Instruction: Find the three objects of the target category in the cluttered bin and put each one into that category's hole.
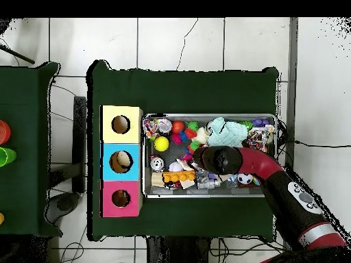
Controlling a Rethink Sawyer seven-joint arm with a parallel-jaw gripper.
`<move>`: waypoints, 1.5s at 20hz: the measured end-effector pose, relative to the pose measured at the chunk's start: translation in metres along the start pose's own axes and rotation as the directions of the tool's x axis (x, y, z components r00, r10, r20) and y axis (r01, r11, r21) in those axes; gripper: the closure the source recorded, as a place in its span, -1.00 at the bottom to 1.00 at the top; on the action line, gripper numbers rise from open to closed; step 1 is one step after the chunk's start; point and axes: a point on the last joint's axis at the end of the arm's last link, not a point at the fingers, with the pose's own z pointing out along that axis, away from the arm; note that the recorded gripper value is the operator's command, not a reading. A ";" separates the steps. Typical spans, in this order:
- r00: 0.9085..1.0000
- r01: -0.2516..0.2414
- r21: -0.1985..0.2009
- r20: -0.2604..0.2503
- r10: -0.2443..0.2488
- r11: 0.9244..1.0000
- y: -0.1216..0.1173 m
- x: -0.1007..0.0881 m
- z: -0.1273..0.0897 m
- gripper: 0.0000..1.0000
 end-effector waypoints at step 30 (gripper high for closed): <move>0.977 0.144 -0.158 -0.136 -0.166 0.977 0.000 0.013 -0.020 1.00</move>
